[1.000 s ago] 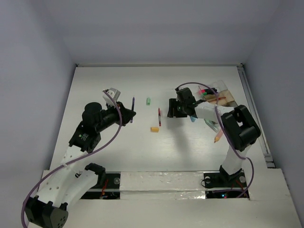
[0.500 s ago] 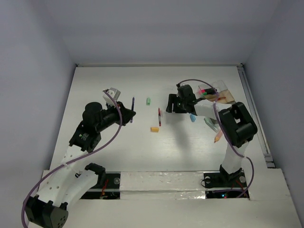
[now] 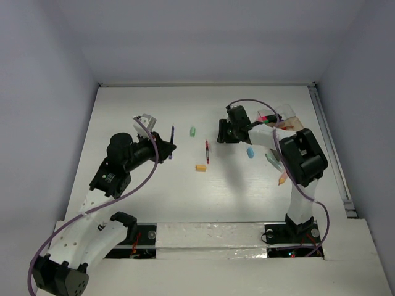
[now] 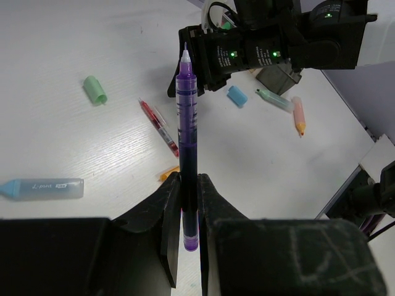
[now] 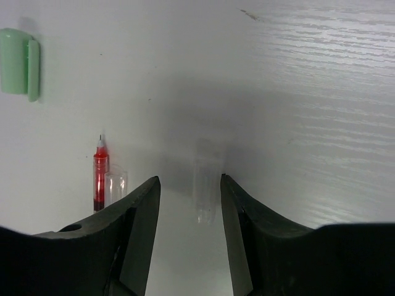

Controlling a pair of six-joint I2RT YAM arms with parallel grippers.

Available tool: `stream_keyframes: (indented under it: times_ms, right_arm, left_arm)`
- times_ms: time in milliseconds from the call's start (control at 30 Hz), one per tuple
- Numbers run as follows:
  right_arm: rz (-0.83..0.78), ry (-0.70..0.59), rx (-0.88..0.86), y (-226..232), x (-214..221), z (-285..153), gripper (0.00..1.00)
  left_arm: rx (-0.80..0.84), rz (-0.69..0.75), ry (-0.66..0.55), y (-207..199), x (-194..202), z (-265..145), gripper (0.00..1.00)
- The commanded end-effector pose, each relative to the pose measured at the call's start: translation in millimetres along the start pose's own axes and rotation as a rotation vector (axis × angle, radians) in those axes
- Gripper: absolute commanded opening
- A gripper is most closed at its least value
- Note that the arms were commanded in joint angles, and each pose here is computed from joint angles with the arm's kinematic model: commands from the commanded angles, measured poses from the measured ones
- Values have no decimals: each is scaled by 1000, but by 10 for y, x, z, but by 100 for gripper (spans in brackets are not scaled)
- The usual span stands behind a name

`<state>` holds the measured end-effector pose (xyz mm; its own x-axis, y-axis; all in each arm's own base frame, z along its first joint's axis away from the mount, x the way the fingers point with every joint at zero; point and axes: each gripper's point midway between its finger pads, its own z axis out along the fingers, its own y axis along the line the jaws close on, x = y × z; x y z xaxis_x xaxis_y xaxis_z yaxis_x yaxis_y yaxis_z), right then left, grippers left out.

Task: Sort the stationery into containers
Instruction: Close the pen cap on the pen.

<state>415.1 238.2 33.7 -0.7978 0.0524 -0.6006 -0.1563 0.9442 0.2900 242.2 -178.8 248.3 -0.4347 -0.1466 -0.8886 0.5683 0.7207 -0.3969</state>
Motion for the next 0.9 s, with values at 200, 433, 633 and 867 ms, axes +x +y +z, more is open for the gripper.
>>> stream_keyframes:
  times_ms: [200, 433, 633, 867]
  right_arm:
    - [-121, 99, 167, -313, 86, -55, 42]
    - [-212, 170, 199, -209, 184, 73, 42]
    - [-225, 194, 233, -240, 232, 127, 42]
    - [-266, 248, 261, -243, 353, 218, 37]
  left_arm:
    - [19, 39, -67, -83, -218, -62, 0]
    - [18, 40, -69, -83, -218, -67, 0]
    - [18, 41, -72, -86, -224, -76, 0]
    - [18, 43, -78, -92, -237, -85, 0]
